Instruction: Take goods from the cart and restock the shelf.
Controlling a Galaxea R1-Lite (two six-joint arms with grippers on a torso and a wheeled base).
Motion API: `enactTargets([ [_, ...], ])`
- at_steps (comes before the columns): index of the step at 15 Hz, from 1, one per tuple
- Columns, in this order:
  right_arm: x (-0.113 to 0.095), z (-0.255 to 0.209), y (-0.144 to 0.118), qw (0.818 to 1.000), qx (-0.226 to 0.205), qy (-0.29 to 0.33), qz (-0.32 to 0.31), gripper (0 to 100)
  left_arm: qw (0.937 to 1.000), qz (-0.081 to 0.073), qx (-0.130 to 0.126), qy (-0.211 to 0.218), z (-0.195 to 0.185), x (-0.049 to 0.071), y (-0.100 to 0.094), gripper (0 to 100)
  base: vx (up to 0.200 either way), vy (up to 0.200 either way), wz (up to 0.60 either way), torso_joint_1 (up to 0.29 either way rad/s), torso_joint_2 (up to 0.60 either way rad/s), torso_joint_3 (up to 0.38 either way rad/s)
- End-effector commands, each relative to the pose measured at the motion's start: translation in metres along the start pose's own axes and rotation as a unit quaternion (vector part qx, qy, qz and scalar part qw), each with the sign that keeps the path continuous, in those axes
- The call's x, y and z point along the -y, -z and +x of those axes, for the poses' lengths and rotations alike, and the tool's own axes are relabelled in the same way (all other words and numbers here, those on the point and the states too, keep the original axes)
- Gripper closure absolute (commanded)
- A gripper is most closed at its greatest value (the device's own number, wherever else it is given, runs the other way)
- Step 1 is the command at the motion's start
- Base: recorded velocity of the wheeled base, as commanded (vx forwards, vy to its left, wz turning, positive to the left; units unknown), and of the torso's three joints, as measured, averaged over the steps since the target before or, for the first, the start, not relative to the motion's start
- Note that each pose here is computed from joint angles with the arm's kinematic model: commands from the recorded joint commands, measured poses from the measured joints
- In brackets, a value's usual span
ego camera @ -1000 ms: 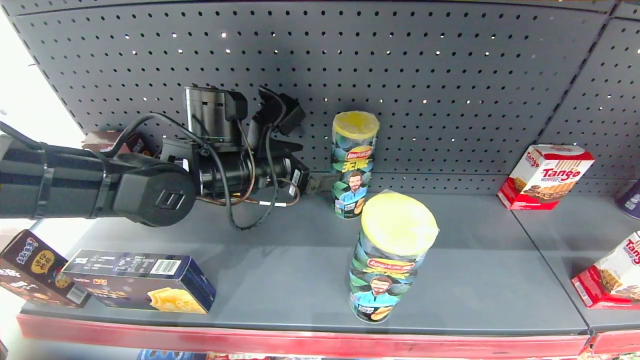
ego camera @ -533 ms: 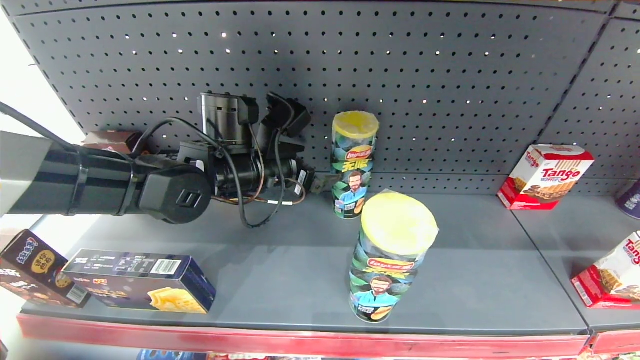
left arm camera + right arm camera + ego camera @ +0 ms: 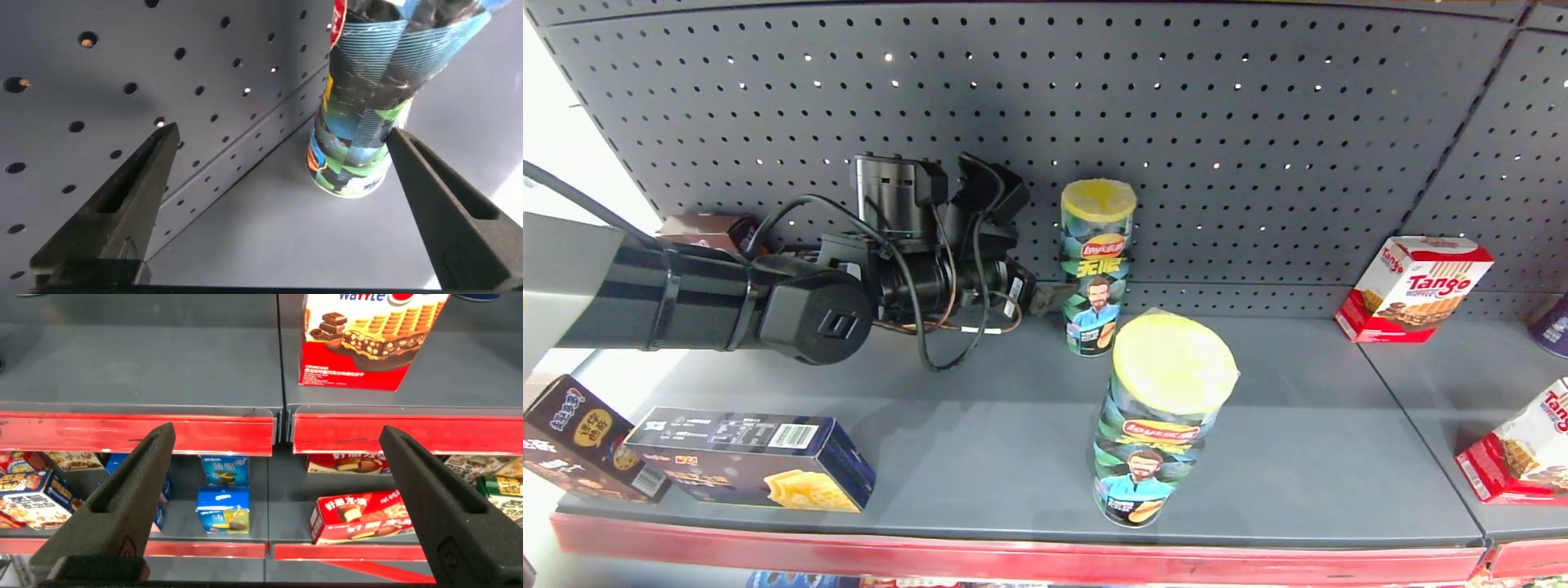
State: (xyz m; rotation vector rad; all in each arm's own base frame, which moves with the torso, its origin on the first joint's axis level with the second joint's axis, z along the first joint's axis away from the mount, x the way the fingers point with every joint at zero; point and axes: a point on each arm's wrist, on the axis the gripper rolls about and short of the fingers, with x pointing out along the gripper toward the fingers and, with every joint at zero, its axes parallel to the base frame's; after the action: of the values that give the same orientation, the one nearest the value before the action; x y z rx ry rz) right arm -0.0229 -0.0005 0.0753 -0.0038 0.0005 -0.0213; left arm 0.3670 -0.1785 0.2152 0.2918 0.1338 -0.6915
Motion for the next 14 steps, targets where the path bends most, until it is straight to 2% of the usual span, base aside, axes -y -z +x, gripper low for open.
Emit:
enactTargets([
  [1, 0.000, 0.000, 0.000, 1.000, -0.001, 0.000, 0.000, 0, 1.0000, 0.000, 0.001, -0.003, 0.005, -0.001, 0.000, 0, 0.000, 0.000, 0.00, 0.000, 0.00, 0.000],
  [8, 0.000, 0.000, 0.000, 1.000, -0.001, 0.000, 0.000, 0, 0.9998, -0.003, -0.009, -0.015, 0.003, -0.001, 0.004, 0, 0.000, 0.000, 0.00, 0.000, 0.00, 0.000],
  [10, 0.000, 0.000, 0.000, 1.000, -0.001, 0.000, 0.000, 0, 0.9994, 0.000, -0.008, -0.033, -0.001, -0.006, 0.005, 0, 0.000, 0.000, 0.00, 0.000, 0.00, 0.000],
  [12, 0.000, 0.000, 0.000, 1.000, -0.001, 0.000, 0.000, 0, 0.9974, 0.018, 0.010, -0.070, -0.014, -0.005, -0.001, 0, 0.000, 0.000, 0.00, 0.000, 0.00, 0.000],
  [14, 0.000, 0.000, 0.000, 1.000, -0.001, 0.000, 0.000, 0, 0.9951, 0.035, 0.009, -0.092, -0.017, -0.005, 0.002, 0, 0.000, 0.000, 0.00, 0.000, 0.00, 0.000],
])
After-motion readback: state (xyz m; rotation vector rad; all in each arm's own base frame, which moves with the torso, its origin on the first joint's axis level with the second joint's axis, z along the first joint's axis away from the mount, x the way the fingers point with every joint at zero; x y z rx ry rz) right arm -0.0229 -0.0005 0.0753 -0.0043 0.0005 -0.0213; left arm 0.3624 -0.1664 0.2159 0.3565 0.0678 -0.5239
